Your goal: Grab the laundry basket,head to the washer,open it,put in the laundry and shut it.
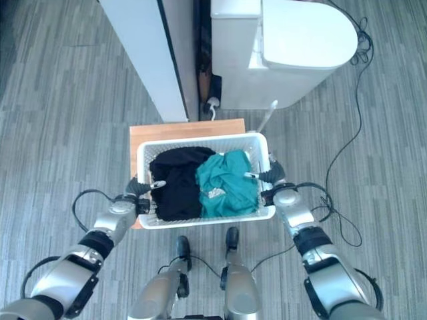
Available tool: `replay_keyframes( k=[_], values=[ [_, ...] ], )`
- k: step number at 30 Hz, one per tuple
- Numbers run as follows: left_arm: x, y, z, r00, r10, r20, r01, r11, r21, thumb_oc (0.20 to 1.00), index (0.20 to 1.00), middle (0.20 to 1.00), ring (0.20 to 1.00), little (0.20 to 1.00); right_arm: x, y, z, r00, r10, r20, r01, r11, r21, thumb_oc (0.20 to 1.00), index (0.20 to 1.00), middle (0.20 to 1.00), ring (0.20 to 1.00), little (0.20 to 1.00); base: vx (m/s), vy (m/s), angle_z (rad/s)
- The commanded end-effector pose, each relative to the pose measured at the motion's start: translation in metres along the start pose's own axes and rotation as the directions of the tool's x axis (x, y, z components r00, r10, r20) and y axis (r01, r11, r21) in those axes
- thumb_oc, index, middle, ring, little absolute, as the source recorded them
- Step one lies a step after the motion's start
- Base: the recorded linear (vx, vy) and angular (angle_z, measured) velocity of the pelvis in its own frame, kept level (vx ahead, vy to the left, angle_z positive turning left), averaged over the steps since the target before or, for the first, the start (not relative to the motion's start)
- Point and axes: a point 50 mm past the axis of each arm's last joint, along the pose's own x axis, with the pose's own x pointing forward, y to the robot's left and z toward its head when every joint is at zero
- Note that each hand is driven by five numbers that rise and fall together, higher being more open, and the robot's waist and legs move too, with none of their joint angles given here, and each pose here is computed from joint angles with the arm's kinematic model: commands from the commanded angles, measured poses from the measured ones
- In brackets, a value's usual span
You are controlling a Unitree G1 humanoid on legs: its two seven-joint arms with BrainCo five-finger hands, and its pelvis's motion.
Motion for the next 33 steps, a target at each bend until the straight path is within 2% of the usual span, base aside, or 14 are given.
replay_keyframes(
  k=[1, 16, 21, 23, 24, 25, 26, 27, 28, 30, 33],
  values=[
    [0.008, -0.035, 0.043, 0.991, -0.08, 0.109, 0.073, 0.995, 0.072, 1.0, 1.0, 1.0, 1.0, 1.0, 0.004, 0.019, 0.03, 0.99, 0.071, 0.121, -0.07, 0.997, -0.015, 1.0, 1.0, 1.0, 1.0, 1.0, 0.0, 0.0, 0.0],
    [0.007, -0.042, 0.048, 0.989, -0.086, 0.118, 0.077, 0.994, 0.075, 1.0, 1.0, 1.0, 1.0, 1.0, -0.011, 0.068, -0.002, 0.974, 0.224, 0.021, -0.225, 0.974, 0.039, 1.0, 1.0, 1.0, 1.0, 1.0, 0.0, -0.001, 0.0],
    [0.007, -0.047, 0.047, 0.989, -0.101, 0.107, 0.092, 0.992, 0.089, 1.0, 1.0, 1.0, 1.0, 1.0, -0.015, 0.081, -0.021, 0.955, 0.289, -0.073, -0.288, 0.957, 0.028, 1.0, 1.0, 1.0, 1.0, 1.0, 0.0, -0.004, 0.02],
    [0.007, -0.048, 0.049, 0.988, -0.11, 0.112, 0.099, 0.99, 0.1, 1.0, 1.0, 1.0, 1.0, 1.0, -0.015, 0.085, -0.022, 0.949, 0.305, -0.083, -0.304, 0.952, 0.028, 0.922, 0.922, 0.922, 0.922, 0.922, -0.01, -0.007, 0.08],
    [0.007, -0.048, 0.05, 0.988, -0.109, 0.113, 0.098, 0.99, 0.1, 1.0, 1.0, 1.0, 1.0, 1.0, -0.015, 0.086, -0.02, 0.949, 0.307, -0.079, -0.305, 0.952, 0.028, 0.849, 0.849, 0.849, 0.849, 0.849, -0.01, -0.001, 0.05],
    [0.007, -0.048, 0.05, 0.987, -0.11, 0.116, 0.098, 0.99, 0.102, 1.0, 1.0, 1.0, 1.0, 1.0, -0.015, 0.085, -0.02, 0.949, 0.306, -0.076, -0.305, 0.952, 0.029, 0.589, 0.589, 0.589, 0.589, 0.589, 0.0, 0.0, 0.0],
    [0.007, -0.048, 0.05, 0.987, -0.11, 0.116, 0.098, 0.99, 0.102, 1.0, 1.0, 1.0, 1.0, 1.0, -0.015, 0.085, -0.02, 0.949, 0.306, -0.076, -0.305, 0.952, 0.029, 0.529, 0.529, 0.529, 0.529, 0.529, 0.0, 0.0, 0.0],
    [0.007, -0.047, 0.05, 0.987, -0.111, 0.118, 0.099, 0.99, 0.103, 1.0, 1.0, 1.0, 1.0, 1.0, -0.015, 0.084, -0.02, 0.951, 0.301, -0.073, -0.3, 0.954, 0.032, 0.426, 0.426, 0.426, 0.426, 0.426, -0.02, -0.003, 0.04],
    [0.007, -0.045, 0.05, 0.987, -0.107, 0.12, 0.095, 0.99, 0.104, 1.0, 1.0, 1.0, 1.0, 1.0, -0.015, 0.082, -0.02, 0.953, 0.295, -0.069, -0.293, 0.955, 0.037, 0.285, 0.285, 0.285, 0.285, 0.285, -0.02, -0.003, 0.04],
    [0.007, -0.044, 0.05, 0.987, -0.105, 0.122, 0.092, 0.99, 0.108, 1.0, 1.0, 1.0, 1.0, 1.0, -0.015, 0.081, -0.02, 0.955, 0.29, -0.069, -0.288, 0.957, 0.038, 0.2, 0.2, 0.2, 0.2, 0.2, 0.0, -0.001, 0.02],
    [0.006, -0.042, 0.047, 0.987, -0.105, 0.119, 0.091, 0.989, 0.116, 1.0, 1.0, 1.0, 1.0, 1.0, -0.015, 0.075, -0.02, 0.96, 0.273, -0.064, -0.271, 0.962, 0.034, 0.2, 0.2, 0.2, 0.2, 0.2, 0.0, 0.0, 0.0]
  ],
)
